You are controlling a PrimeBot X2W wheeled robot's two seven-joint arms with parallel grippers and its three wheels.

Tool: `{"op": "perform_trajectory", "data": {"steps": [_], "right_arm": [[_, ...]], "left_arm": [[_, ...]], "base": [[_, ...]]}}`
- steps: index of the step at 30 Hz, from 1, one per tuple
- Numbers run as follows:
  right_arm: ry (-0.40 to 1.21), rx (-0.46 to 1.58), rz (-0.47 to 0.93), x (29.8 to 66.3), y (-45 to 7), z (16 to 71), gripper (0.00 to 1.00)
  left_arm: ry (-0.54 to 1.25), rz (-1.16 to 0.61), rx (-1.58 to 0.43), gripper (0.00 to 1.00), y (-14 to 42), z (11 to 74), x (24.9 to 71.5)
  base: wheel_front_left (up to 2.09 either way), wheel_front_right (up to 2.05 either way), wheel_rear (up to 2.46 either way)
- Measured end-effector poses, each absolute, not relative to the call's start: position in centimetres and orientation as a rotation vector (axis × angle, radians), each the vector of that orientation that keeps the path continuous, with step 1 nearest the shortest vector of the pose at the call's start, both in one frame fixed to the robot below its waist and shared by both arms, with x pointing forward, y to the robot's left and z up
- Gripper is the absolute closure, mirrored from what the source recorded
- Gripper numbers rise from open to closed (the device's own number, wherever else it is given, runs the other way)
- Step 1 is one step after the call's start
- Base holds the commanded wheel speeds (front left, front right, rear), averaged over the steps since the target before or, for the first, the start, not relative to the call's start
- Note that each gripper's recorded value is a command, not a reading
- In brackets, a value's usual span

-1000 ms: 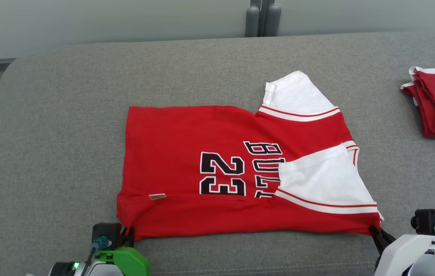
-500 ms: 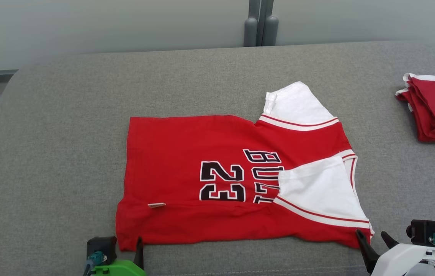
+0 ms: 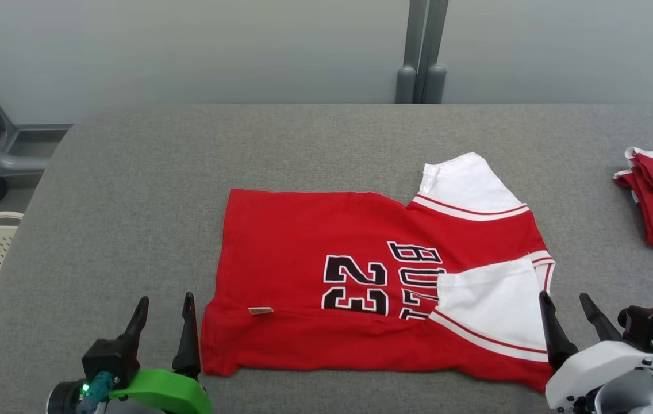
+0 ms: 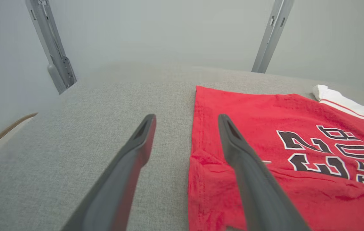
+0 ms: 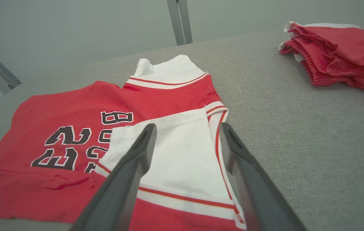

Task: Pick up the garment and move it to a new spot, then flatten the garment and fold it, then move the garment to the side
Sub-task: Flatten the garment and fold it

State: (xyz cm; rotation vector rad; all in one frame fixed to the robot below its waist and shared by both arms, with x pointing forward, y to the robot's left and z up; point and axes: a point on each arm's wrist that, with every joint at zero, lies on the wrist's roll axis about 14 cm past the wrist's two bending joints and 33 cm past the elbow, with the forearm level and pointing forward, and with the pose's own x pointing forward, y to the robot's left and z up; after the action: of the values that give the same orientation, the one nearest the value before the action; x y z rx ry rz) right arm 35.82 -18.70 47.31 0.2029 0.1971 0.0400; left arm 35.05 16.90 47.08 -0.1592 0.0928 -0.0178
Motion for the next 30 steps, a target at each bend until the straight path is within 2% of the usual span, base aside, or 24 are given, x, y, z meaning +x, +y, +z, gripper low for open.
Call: {"op": "perform_trajectory", "data": {"steps": [9, 15, 30], "right_arm": [[0.056, 0.147, 0.15, 38.3, -15.0, 50.7, 0.0], [-0.023, 0.15, 0.174, 39.2, -14.1, 52.2, 0.0], [-0.121, 0.106, 0.146, 39.0, -15.0, 52.6, 0.0]], "left_arm": [[-0.069, -0.002, -0.213, 0.0, 17.9, 51.5, 35.5], [-0.19, 0.014, -0.237, 0.0, 18.6, 54.9, 35.4], [-0.023, 0.015, -0.141, 0.0, 18.2, 48.8, 33.1]], "base": [[0.0, 0.0, 0.0], [0.0, 0.0, 0.0], [0.0, 0.0, 0.0]]}}
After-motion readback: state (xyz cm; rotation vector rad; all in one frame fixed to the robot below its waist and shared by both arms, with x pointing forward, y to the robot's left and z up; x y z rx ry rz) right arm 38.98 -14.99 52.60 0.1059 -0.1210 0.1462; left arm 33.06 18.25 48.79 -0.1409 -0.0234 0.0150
